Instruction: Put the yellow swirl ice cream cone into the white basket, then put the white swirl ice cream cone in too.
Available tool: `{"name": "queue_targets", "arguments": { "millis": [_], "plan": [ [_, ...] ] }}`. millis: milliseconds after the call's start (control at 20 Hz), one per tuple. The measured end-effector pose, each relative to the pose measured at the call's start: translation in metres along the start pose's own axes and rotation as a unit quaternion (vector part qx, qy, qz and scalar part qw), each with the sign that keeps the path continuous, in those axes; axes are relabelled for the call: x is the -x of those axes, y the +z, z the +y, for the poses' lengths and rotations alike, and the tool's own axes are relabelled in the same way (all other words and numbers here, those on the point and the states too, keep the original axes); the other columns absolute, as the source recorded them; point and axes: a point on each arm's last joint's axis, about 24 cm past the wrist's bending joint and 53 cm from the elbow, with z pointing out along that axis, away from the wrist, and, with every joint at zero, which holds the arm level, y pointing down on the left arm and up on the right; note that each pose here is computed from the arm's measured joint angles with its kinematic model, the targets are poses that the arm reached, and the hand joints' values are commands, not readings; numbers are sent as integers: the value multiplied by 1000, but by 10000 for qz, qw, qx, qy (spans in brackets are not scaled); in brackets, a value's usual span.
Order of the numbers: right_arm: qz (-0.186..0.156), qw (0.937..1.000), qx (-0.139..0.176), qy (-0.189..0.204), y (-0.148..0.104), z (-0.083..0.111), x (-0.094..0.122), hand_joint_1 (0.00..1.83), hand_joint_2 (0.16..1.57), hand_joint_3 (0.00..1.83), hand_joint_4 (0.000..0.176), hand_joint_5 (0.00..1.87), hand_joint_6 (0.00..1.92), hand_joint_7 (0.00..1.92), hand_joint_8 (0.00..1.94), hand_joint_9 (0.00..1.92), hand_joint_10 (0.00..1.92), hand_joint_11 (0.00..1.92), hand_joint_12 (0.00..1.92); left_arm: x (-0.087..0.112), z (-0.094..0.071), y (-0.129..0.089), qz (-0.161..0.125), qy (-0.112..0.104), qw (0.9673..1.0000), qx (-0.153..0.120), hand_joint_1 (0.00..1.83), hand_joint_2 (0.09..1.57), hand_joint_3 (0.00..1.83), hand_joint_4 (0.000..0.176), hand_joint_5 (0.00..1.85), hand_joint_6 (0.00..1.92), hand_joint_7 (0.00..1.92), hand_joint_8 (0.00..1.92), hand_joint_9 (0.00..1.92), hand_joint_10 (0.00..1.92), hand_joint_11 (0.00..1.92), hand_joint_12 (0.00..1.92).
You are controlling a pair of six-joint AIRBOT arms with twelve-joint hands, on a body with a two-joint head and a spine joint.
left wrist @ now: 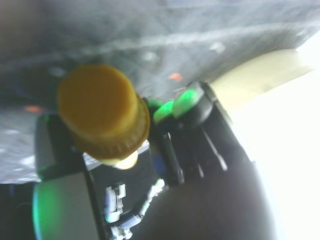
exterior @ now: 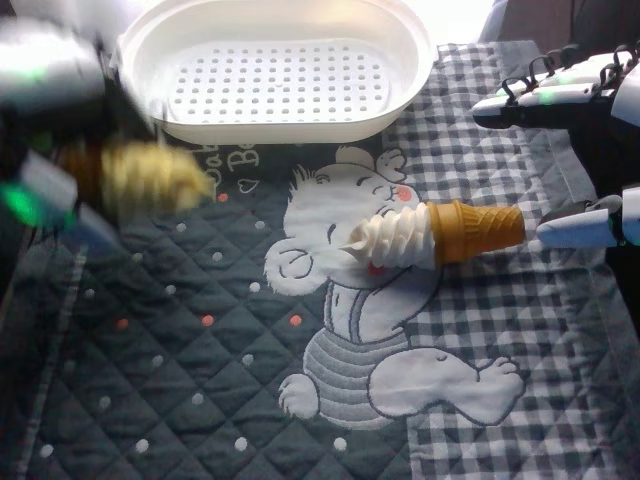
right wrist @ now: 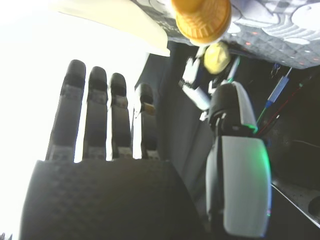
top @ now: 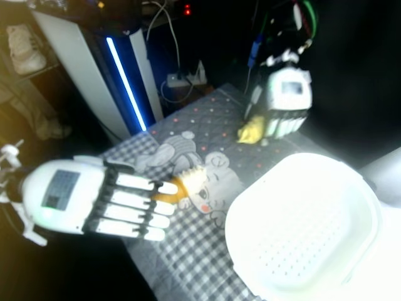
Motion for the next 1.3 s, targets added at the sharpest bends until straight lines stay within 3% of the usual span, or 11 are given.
{"name": "queue_targets", "arguments": {
  "millis": [150, 250, 350, 500, 700, 750, 850, 900, 950, 1150, 1300],
  "plan": [
    [0, 10000, 0, 2, 0, 0, 0, 614, 1041, 2, 105, 369, 2, 377, 0, 389, 0, 387, 57, 64, -25, -2, -816, 150, 9958, -385, 1294, 1036, 0, 0, 1358, 58, 1107, 1018, 1138, 700, 887, 1173],
    [2, 10000, -1, 1, 0, 0, 0, 633, 1043, 2, 82, 378, 4, 385, 4, 392, 2, 388, 53, 94, -33, 9, -1215, 377, 9911, -393, 1283, 1063, 5, 0, 1364, 6, 1007, 1198, 1039, 1018, 789, 1533],
    [8, 10000, 9, -2, 1, -1, -1, 595, 1051, 4, 108, 362, 0, 383, 1, 393, 1, 398, 54, 112, -23, 24, -1414, 310, 9892, -218, 1288, 1005, 5, 0, 1396, 35, 1219, 759, 1118, 687, 847, 1216],
    [58, 10000, 41, 28, 5, -2, -7, 615, 1048, 1, 118, 361, 0, 365, 0, 371, 0, 383, 44, 99, 17, 69, -1101, -185, 9930, 381, 1286, 1016, 0, 0, 1402, 19, 1183, 831, 1234, 320, 850, 1116],
    [163, 9998, 83, 49, 10, -5, -14, 573, 1046, 0, 99, 370, 1, 365, 0, 401, 8, 439, 67, 67, 45, 119, -506, -440, 9924, 1035, 1294, 1031, 0, 0, 1390, 2, 1113, 993, 1244, 349, 902, 1025],
    [177, 9998, 85, 56, 10, -6, -15, 569, 1034, 0, 107, 384, 6, 380, 5, 403, 8, 418, 59, 62, 49, 126, -420, -449, 9917, 1128, 1286, 1059, 1, 0, 1358, 0, 1042, 1122, 1142, 505, 829, 1146],
    [241, 9996, 115, 93, 13, -7, -20, 602, 1030, 0, 104, 397, 9, 390, 7, 401, 4, 418, 62, 44, 55, 140, -142, -420, 9898, 1352, 1215, 981, 0, 0, 1429, 117, 921, 723, 816, 1064, 672, 1528],
    [265, 9995, 123, 96, 13, -7, -22, 614, 1030, 0, 100, 398, 7, 391, 6, 394, 1, 419, 64, 38, 56, 142, -45, -391, 9893, 1405, 1124, 919, 0, 0, 1068, 23, 715, 896, 658, 1422, 707, 1802],
    [283, 9995, 133, 92, 14, -6, -24, 620, 1026, 0, 101, 396, 5, 389, 4, 389, 0, 412, 61, 34, 56, 144, 25, -381, 9888, 1441, 1006, 886, 0, 0, 815, 4, 678, 556, 591, 1173, 573, 1643],
    [269, 9995, 148, 96, 16, -7, -24, 619, 1029, 0, 96, 388, 0, 360, 1, 360, 0, 392, 52, 30, 66, 145, 118, -152, 9870, 1595, 846, 849, 0, 91, 496, 3, 574, 13, 618, 118, 434, 888],
    [255, 9995, 169, 107, 16, -6, -22, 594, 1024, 0, 123, 364, 0, 367, 3, 396, 11, 427, 66, 11, 57, 143, 317, -188, 9879, 1505, 789, 877, 0, 134, 401, 0, 454, 0, 545, 0, 385, 894]
  ]
}}
